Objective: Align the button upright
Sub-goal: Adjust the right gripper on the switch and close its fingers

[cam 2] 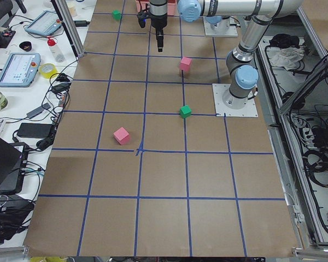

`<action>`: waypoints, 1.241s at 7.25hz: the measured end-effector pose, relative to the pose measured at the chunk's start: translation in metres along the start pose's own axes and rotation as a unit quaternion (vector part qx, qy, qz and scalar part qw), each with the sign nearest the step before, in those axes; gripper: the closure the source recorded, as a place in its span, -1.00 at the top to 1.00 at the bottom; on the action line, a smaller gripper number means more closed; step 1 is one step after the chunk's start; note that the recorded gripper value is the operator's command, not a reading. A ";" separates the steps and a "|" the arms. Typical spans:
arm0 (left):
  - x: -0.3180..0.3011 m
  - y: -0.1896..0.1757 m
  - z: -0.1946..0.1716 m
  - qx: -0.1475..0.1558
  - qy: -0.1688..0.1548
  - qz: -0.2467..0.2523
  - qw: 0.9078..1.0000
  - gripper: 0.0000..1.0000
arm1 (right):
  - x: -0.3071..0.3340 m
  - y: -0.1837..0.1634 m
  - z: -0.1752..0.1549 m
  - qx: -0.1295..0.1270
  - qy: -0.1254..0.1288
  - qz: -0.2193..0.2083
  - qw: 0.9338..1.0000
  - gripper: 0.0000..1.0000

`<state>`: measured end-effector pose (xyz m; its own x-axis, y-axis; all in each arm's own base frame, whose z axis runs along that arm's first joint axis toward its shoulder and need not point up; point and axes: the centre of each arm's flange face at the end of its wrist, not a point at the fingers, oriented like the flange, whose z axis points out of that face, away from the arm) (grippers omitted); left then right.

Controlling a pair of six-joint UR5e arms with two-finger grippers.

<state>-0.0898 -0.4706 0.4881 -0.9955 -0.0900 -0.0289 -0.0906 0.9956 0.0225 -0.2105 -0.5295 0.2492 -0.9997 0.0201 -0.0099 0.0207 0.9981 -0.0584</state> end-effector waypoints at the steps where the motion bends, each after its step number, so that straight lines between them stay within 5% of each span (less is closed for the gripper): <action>1: 0.000 0.002 -0.001 -0.001 -0.001 0.000 1.000 1.00 | -0.003 -0.006 -0.014 -0.002 -0.001 -0.003 1.000 -1.00; 2: -0.001 0.002 -0.001 -0.002 -0.001 0.000 1.000 1.00 | -0.005 -0.009 -0.019 -0.002 -0.003 -0.005 1.000 -1.00; 4: 0.000 0.003 0.000 -0.003 -0.001 0.000 1.000 1.00 | -0.005 -0.011 -0.021 -0.004 -0.002 -0.008 1.000 -0.05; 5: 0.000 0.003 0.000 -0.004 0.000 0.000 1.000 1.00 | -0.004 -0.011 -0.013 -0.007 -0.005 -0.013 1.000 0.15; 9: 0.001 0.004 0.002 -0.005 0.001 0.000 1.000 1.00 | -0.001 -0.015 0.014 -0.015 -0.013 -0.015 1.000 0.23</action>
<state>-0.0909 -0.4670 0.4865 -0.9956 -0.0902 -0.0261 -0.0910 0.9953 0.0328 -0.2096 -0.5452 0.2361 -0.9994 -0.0106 -0.0339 -0.0096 0.9995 -0.0293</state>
